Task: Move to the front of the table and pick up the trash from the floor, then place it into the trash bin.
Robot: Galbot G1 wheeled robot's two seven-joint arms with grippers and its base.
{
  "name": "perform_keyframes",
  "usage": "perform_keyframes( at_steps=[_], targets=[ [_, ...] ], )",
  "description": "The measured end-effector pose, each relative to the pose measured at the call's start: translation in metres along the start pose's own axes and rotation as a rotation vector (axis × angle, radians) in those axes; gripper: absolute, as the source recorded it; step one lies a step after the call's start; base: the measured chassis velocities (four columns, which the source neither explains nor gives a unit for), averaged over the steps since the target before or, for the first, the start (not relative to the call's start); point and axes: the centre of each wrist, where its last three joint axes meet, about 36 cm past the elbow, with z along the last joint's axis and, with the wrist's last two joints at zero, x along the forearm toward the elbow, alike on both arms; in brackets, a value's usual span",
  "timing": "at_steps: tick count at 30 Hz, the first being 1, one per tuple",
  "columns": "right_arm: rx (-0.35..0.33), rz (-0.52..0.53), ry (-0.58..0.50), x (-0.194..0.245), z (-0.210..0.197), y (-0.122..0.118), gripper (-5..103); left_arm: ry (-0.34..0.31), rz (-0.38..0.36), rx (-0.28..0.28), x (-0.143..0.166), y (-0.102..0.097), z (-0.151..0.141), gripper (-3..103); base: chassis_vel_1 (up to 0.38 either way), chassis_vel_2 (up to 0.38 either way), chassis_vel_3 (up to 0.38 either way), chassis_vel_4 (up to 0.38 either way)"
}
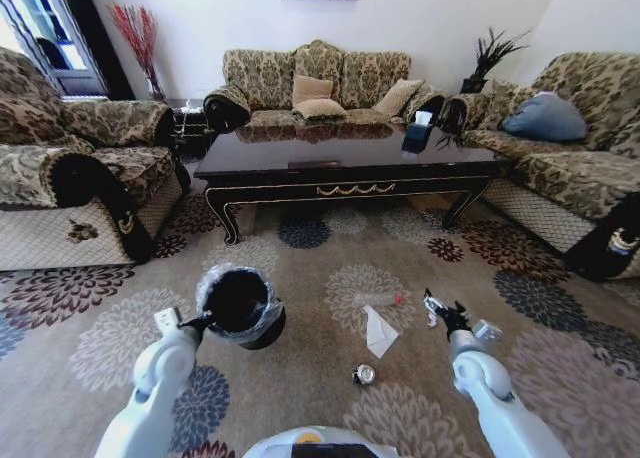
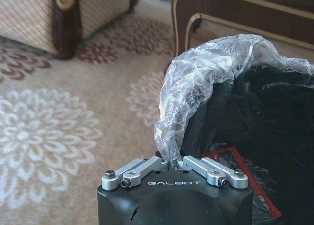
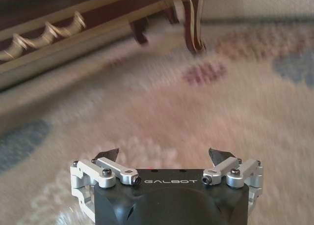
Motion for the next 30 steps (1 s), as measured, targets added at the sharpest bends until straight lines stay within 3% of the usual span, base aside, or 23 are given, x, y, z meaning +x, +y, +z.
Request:
perform_keyframes(
  at_steps=[2, 9, 17, 23, 30],
  targets=[
    [-0.005, 0.022, 0.031, -0.016, 0.008, -0.003, 100, -0.013, -0.01, 0.006, 0.012, 0.004, -0.001, 2, 0.0, 0.0, 0.0, 0.0],
    [0.152, 0.054, 0.016, -0.071, 0.028, -0.016, 100, -0.037, -0.033, 0.024, 0.035, 0.011, -0.002, 2, 0.0, 0.0, 0.0, 0.0],
    [0.267, 0.044, -0.01, -0.124, 0.067, -0.056, 100, -0.052, -0.059, 0.04, 0.048, 0.019, -0.004, 2, 0.0, 0.0, 0.0, 0.0],
    [0.281, 0.054, 0.007, -0.143, 0.087, -0.061, 100, -0.058, -0.07, 0.046, 0.053, 0.023, -0.006, 2, 0.0, 0.0, 0.0, 0.0],
    [0.225, 0.096, 0.021, -0.166, 0.089, -0.044, 100, -0.064, -0.073, 0.051, 0.055, 0.024, -0.007, 2, 0.0, 0.0, 0.0, 0.0]
  ],
)
